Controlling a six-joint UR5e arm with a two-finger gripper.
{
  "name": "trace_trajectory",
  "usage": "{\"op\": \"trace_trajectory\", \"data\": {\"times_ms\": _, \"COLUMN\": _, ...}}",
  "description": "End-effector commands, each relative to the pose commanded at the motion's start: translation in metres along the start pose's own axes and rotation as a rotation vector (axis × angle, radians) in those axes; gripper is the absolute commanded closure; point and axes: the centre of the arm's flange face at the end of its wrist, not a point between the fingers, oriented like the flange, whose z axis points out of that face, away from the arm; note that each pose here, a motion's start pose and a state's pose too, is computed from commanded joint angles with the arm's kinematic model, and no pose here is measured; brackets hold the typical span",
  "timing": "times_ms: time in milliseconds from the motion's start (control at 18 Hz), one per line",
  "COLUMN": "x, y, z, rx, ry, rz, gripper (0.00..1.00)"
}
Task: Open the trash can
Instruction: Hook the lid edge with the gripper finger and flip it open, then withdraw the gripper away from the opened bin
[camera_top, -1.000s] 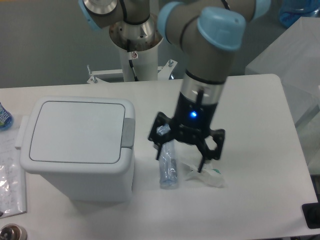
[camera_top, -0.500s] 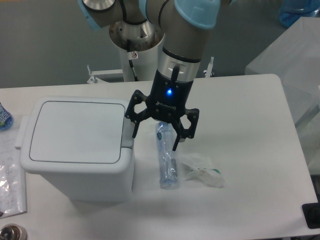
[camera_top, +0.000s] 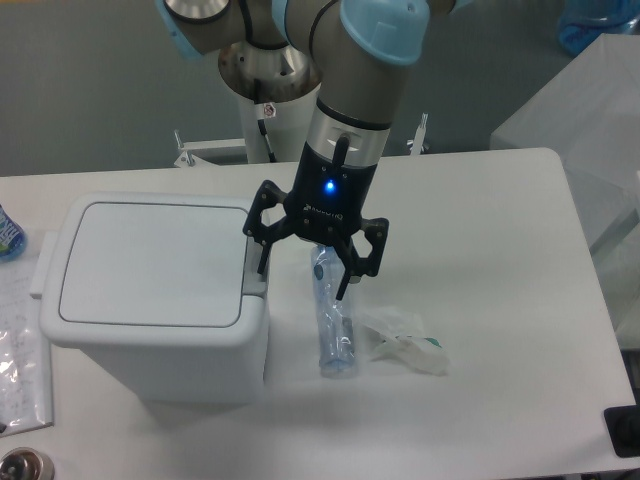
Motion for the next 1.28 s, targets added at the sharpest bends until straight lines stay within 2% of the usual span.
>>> {"op": "trace_trajectory", "data": {"times_ms": 667, "x": -0.001, "y": -0.001, "z": 0.002, "rx": 0.008, "ry": -0.007, "rz": 0.007, "gripper": 0.00}}
{"op": "trace_trajectory", "data": {"times_ms": 1167, "x": -0.015, "y": -0.014, "z": 0.003, "rx": 0.060, "ry": -0.053, "rz": 0.040, "gripper": 0.00}}
{"op": "trace_trajectory", "data": {"times_ms": 1278, "x": -0.029, "y": -0.012, "z": -0.009, "rx": 0.074, "ry": -0.074, "rz": 0.032, "gripper": 0.00}}
